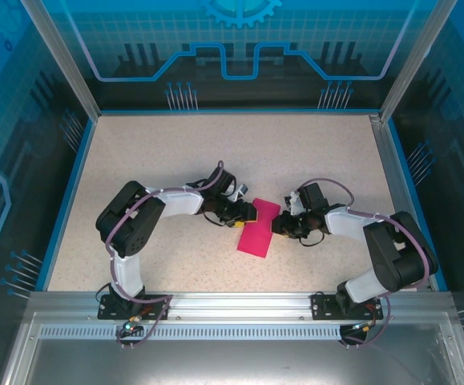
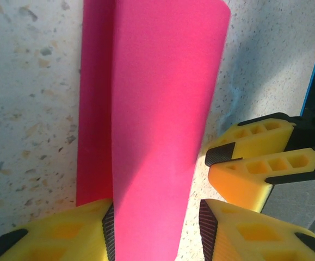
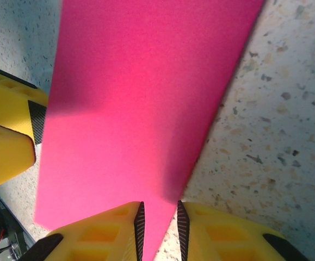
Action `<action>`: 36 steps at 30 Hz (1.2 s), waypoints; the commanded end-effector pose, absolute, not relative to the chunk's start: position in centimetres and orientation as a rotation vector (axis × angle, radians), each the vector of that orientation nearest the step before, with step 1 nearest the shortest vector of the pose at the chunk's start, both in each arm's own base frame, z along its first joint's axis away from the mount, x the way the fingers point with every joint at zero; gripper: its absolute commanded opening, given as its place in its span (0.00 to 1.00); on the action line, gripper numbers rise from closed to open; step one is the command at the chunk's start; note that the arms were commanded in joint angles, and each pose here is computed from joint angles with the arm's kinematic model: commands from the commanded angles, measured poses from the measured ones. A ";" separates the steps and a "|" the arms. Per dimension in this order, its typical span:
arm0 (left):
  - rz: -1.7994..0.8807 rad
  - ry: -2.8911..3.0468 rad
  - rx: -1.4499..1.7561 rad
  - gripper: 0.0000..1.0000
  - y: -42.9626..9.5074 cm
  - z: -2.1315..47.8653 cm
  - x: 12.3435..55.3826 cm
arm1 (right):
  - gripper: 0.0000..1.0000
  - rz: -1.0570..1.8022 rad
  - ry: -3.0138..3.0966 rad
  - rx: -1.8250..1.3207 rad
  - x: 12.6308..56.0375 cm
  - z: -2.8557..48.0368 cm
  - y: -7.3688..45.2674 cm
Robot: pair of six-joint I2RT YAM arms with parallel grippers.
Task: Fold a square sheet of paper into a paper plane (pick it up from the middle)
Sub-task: Fold the triangle a second time at the center of the table.
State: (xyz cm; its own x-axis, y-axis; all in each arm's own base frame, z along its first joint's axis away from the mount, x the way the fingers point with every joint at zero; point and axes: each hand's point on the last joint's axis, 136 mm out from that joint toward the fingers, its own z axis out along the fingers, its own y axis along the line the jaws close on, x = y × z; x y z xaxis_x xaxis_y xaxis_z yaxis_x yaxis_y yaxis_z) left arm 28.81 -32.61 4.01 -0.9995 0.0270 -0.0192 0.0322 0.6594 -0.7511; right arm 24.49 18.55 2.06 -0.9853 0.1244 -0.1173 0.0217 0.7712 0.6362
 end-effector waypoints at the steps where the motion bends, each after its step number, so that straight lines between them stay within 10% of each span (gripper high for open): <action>1: -1.371 2.843 0.107 0.46 -33.7 4.4 28.8 | 0.26 1.039 2.783 0.103 25.0 2.9 18.6; 7: -1.336 2.868 0.110 0.41 -33.7 3.8 29.0 | 0.26 1.040 2.765 0.103 25.0 3.6 18.4; 15: -1.356 2.830 0.081 0.00 -34.1 4.6 29.7 | 0.36 0.952 2.722 0.079 24.4 4.8 17.1; 36: -1.059 2.633 -0.071 0.00 -27.2 13.5 28.8 | 0.82 0.767 2.581 0.061 23.4 10.0 14.1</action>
State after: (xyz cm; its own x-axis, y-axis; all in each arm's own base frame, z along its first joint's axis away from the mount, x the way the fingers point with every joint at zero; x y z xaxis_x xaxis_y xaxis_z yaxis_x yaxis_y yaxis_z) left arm 28.88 -29.23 11.72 -0.9699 -0.1268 -0.2077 0.0702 0.6716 -0.7376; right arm 23.90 15.29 10.37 -0.8973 0.1473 -0.4162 -0.1247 0.8198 0.5590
